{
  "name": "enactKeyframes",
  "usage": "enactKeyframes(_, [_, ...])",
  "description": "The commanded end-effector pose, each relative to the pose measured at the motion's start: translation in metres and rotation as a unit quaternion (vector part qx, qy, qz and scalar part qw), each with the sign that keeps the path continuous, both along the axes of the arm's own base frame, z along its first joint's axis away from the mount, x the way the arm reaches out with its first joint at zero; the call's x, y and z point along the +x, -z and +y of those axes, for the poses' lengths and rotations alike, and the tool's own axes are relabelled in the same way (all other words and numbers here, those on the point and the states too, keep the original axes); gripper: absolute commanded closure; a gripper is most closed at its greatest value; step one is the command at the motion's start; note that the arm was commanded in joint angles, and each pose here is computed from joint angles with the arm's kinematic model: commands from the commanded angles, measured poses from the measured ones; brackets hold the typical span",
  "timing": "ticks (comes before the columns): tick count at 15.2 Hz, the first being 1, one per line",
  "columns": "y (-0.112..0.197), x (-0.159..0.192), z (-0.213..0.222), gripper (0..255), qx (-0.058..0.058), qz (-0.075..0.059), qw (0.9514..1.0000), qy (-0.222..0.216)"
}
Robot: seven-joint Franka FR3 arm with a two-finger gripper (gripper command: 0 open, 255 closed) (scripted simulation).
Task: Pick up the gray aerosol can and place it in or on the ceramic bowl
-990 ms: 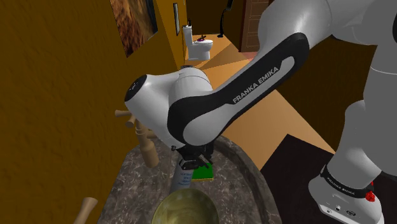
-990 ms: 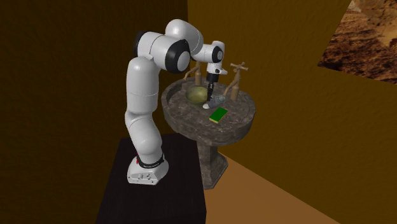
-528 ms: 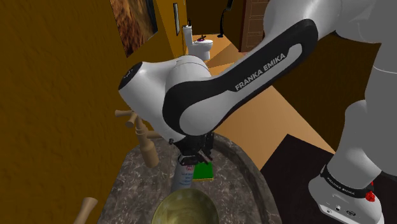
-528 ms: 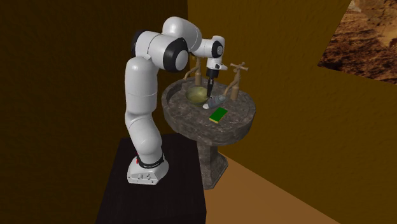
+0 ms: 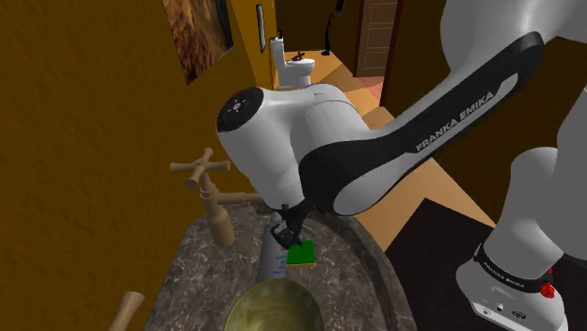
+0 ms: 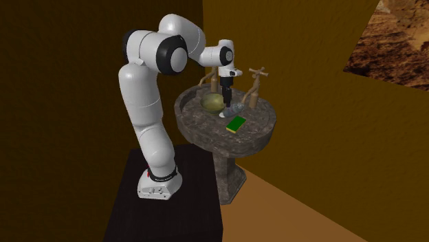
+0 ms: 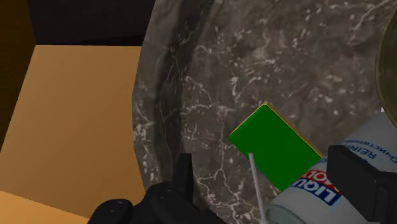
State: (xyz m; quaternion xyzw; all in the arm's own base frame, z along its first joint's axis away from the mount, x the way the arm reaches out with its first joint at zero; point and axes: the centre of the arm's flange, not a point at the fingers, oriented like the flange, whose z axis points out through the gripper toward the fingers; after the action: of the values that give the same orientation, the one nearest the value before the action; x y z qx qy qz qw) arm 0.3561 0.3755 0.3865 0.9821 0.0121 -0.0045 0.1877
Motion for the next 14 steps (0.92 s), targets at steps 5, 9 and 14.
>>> enactKeyframes(5, [0.032,-0.016,-0.022,0,0.025,-0.044,0.9939,-0.098])
enactKeyframes(9, [0.049,-0.013,-0.028,0,0.025,-0.044,0.9939,-0.098])
enactKeyframes(14, [0.049,-0.013,-0.028,0,0.025,-0.044,0.9939,-0.098])
